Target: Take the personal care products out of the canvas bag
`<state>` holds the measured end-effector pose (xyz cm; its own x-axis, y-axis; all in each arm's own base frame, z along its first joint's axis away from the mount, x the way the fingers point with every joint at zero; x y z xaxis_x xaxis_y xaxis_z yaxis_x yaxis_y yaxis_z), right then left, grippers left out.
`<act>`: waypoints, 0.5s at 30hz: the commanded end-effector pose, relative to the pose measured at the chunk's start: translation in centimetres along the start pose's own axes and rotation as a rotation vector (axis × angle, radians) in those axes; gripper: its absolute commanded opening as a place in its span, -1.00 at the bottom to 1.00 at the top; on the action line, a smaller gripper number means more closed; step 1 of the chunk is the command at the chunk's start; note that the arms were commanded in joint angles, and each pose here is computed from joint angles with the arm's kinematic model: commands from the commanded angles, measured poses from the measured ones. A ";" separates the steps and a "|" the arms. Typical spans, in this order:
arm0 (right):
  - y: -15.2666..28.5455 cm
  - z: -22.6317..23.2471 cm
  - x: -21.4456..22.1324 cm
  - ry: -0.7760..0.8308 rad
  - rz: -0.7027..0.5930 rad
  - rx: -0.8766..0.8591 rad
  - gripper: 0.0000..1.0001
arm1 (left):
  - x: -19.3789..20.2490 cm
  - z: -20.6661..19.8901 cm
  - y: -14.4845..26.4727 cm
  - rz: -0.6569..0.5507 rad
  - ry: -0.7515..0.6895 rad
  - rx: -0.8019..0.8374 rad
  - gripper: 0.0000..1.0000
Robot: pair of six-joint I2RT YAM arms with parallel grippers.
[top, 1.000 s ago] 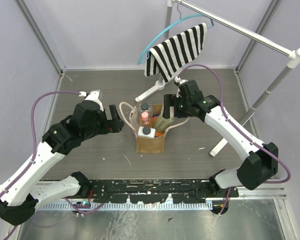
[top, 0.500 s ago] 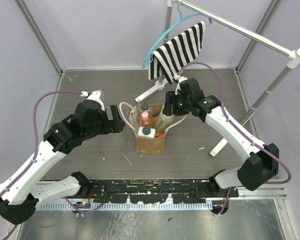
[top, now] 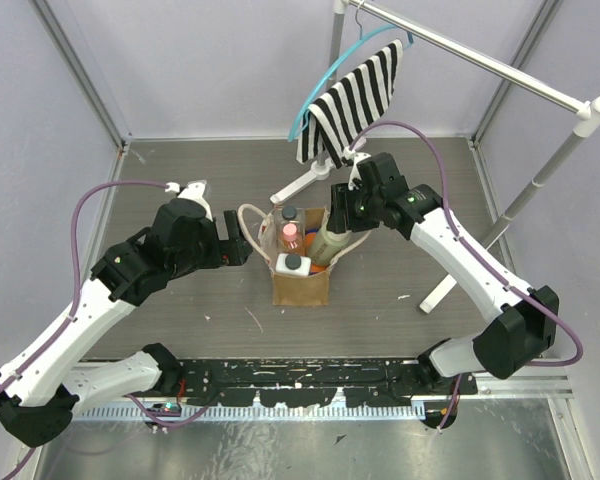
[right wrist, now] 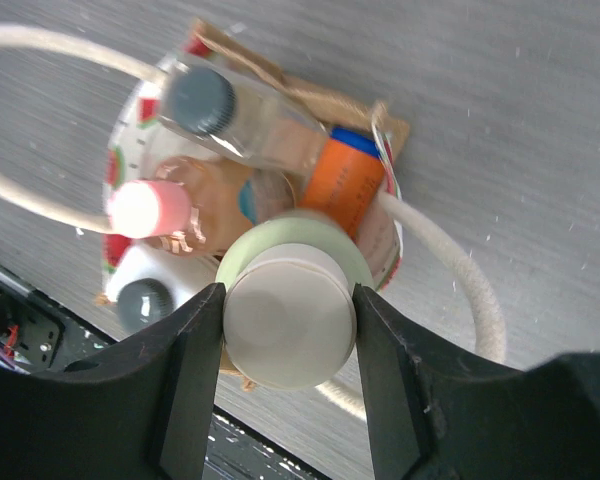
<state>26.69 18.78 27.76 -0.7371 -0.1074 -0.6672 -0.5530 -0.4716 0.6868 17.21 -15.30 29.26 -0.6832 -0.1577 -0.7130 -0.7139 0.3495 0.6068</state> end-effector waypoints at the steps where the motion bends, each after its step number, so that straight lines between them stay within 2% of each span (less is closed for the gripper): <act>1: 6.9 4.1 -8.0 0.093 -0.335 -0.146 -0.39 | 0.0 -0.3 -0.5 -0.001 -0.009 0.014 0.98; 8: 11.0 4.2 -12.3 0.108 -0.498 -0.052 -0.38 | 0.1 -0.1 -0.4 0.001 -0.003 0.011 0.98; 12: 12.7 2.7 -13.3 0.070 -0.592 0.094 -0.37 | 0.0 0.0 -0.3 -0.004 -0.005 0.005 0.98; 15: 13.0 0.7 -13.3 0.036 -0.617 0.254 -0.36 | 0.0 -0.1 -0.3 -0.004 -0.007 0.006 0.98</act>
<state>28.46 17.64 41.16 -0.4457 -0.0048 -0.8952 -0.8098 -0.4240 0.4055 17.35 -15.45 29.05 -0.6889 -0.1536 -0.7084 -0.7089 0.3466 0.6142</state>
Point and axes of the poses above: each gripper's point midway between its finger pads, its own y axis back along the fingers, its own z axis along the line the jaws close on, x = y × z, the point moved 6 cm from there along y, back along the fingers
